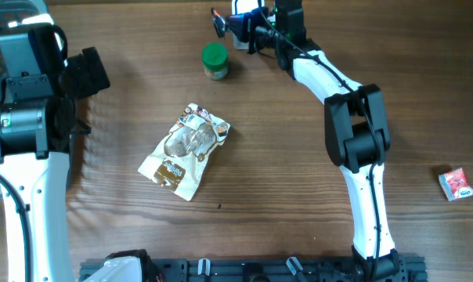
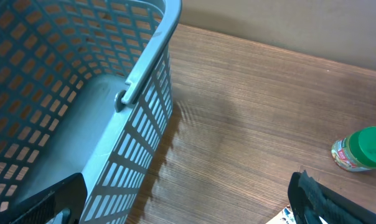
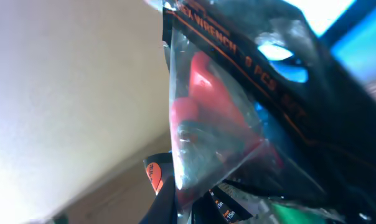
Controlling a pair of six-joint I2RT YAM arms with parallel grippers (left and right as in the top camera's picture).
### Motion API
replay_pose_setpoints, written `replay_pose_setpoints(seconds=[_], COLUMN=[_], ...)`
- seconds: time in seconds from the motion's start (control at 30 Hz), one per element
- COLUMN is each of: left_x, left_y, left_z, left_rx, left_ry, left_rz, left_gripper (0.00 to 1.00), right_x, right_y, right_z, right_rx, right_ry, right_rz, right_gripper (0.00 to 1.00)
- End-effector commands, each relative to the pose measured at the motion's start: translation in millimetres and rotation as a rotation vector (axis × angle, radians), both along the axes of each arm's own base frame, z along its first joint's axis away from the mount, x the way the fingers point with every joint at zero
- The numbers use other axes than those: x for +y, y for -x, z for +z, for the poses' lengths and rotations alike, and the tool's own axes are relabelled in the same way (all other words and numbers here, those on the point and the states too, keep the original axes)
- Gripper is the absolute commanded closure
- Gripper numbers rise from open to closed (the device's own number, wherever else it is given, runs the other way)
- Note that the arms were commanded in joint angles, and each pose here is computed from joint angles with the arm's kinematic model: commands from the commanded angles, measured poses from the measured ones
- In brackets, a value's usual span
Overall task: Scan the item barcode
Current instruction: 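Hold the wrench packet in front of the white scanner, then carry the wrench packet to the table's right edge and release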
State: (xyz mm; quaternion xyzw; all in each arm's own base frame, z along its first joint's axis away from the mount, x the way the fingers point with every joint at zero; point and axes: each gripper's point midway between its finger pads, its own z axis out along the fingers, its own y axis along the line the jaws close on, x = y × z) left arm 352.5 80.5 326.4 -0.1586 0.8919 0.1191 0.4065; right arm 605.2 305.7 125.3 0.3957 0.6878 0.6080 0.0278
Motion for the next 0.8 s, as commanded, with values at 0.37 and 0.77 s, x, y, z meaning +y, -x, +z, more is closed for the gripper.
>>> replay_pose_setpoints(seconds=[0.37, 0.77], left_x=[3, 3], left_y=[3, 3], left_z=[7, 7], left_rx=[-0.017, -0.017], left_ry=[-0.009, -0.009], left_rz=[0.008, 0.008], left_gripper=[0.0, 0.0], right_x=[-274, -510], right_y=[156, 294], right_z=[139, -12], right_rx=[0.241, 0.941], right_ry=[1.131, 1.405], right_rz=[-0.472, -0.584], right_gripper=[0.95, 0.95])
